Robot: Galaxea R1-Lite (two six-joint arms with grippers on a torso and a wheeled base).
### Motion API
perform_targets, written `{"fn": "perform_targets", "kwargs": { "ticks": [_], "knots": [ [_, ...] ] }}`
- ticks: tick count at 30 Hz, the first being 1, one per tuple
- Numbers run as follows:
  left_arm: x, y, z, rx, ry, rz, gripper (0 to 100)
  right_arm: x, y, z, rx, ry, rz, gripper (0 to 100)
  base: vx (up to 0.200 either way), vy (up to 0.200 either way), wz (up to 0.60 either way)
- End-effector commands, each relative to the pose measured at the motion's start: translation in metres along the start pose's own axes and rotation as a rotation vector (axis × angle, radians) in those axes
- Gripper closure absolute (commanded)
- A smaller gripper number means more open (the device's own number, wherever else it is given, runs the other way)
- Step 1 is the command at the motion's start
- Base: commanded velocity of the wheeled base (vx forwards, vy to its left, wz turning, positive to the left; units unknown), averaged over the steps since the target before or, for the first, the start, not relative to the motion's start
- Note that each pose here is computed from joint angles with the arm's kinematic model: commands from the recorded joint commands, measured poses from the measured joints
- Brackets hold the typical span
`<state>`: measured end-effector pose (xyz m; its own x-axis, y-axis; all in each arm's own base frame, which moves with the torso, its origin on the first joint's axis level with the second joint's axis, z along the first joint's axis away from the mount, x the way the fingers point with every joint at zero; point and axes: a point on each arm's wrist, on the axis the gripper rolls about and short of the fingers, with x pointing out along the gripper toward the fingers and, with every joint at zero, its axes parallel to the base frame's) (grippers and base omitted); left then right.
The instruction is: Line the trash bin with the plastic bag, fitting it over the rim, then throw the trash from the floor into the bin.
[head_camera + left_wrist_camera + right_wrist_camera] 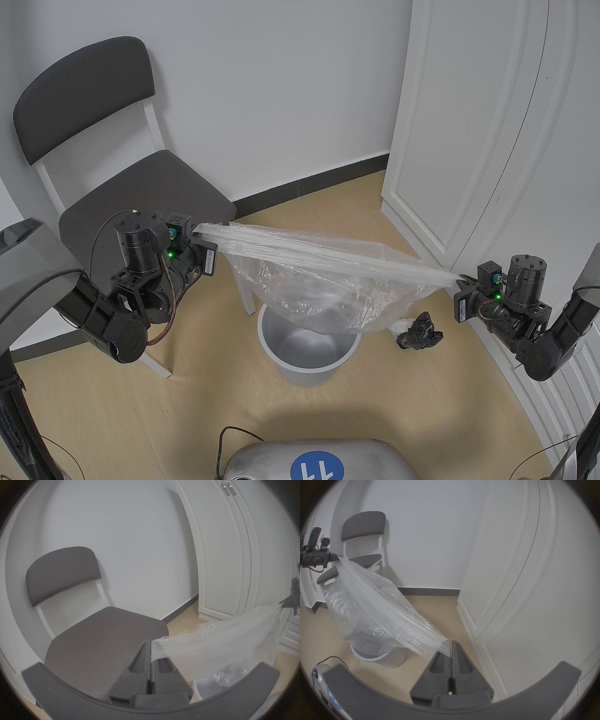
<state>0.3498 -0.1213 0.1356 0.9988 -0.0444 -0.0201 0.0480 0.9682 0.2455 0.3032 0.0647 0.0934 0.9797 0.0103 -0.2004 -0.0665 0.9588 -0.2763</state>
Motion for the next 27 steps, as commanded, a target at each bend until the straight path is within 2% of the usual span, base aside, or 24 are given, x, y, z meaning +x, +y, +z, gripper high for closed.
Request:
{"fn": "perform_targets", "kwargs": {
  "ticks": [1,2,4,5,8,12,19,27],
  "knots": [
    [0.005,-0.018,-0.003,-0.012,-0.041,-0.033,100,0.008,0.012,-0.003,0.008,-0.073,0.052,100,0.000,0.000,0.00],
    [0.005,-0.018,-0.003,-0.012,-0.041,-0.033,100,0.008,0.012,-0.003,0.008,-0.073,0.052,100,0.000,0.000,0.00],
    [0.004,-0.032,-0.003,-0.023,-0.093,-0.055,100,0.014,0.020,-0.006,0.020,-0.179,0.074,100,0.000,0.000,0.00],
    [0.002,-0.037,-0.003,-0.028,-0.109,-0.068,100,0.017,0.024,-0.010,0.019,-0.194,0.089,100,0.000,0.000,0.00],
    [-0.006,-0.052,0.002,-0.043,-0.146,-0.106,100,0.020,0.037,-0.017,0.010,-0.177,0.149,100,0.000,0.000,0.00],
    [-0.017,-0.062,0.004,-0.049,-0.163,-0.148,100,0.017,0.046,-0.015,0.023,-0.182,0.183,100,0.000,0.000,0.00],
    [-0.038,-0.088,0.007,-0.062,-0.200,-0.229,100,0.009,0.071,-0.009,0.105,-0.198,0.281,100,0.000,0.000,0.00],
    [-0.047,-0.094,0.001,-0.050,-0.178,-0.260,100,0.000,0.085,-0.009,0.163,-0.182,0.341,100,0.000,0.000,0.00]
  ]
}}
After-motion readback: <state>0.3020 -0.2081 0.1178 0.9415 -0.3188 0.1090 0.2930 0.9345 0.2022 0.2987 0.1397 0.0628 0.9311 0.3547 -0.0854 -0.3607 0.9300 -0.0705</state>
